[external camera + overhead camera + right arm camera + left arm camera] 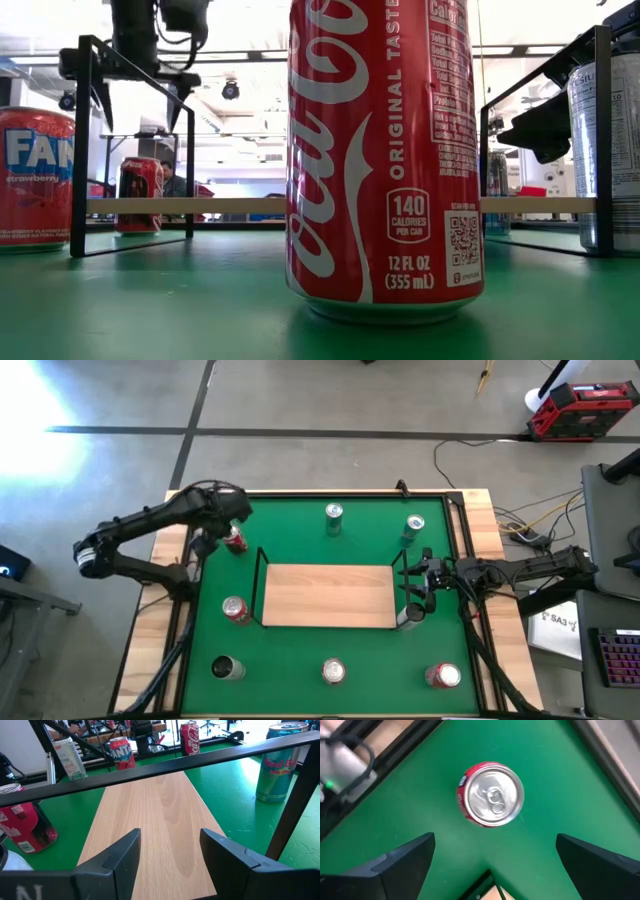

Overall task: Place canned beverage on shelf
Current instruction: Put the top red soda can on the shelf, then put the left blue soda can on the shelf

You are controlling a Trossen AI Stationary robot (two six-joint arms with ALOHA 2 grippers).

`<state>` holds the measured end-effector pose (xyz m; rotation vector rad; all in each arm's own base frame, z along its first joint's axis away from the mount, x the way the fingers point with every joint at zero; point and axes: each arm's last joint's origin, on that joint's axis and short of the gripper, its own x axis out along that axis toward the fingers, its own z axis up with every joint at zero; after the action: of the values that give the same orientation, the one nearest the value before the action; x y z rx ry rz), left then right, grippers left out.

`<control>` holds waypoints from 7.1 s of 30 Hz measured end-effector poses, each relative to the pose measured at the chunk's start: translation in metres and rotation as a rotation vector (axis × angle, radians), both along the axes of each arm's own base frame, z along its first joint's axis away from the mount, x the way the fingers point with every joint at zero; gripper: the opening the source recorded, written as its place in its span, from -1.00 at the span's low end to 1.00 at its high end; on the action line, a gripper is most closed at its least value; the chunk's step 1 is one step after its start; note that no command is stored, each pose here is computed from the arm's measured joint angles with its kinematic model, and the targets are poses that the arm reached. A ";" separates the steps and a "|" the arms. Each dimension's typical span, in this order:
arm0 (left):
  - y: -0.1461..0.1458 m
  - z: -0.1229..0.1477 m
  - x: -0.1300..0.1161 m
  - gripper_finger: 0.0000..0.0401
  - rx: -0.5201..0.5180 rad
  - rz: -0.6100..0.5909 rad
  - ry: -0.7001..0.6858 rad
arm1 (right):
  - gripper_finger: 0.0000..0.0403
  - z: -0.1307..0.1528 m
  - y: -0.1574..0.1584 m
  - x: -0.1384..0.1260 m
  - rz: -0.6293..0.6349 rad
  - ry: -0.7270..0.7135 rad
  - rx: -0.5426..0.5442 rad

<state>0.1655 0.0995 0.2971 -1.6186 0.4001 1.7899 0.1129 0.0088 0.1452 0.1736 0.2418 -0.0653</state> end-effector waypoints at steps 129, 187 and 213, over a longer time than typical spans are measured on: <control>-0.064 -0.004 0.199 0.43 -0.209 -0.918 0.166 | -0.03 -0.001 0.002 0.000 0.059 0.007 0.014; -0.075 -0.029 0.152 0.55 -0.190 -0.872 0.019 | -0.03 -0.001 0.002 0.000 0.053 0.016 0.012; -0.067 0.030 0.164 0.96 0.032 -0.885 0.078 | -0.03 -0.001 0.002 0.000 0.051 0.017 0.012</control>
<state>0.3291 0.0320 0.3274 -1.0743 0.9418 1.1585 0.1131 0.0103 0.1437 0.1783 0.2633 -0.0144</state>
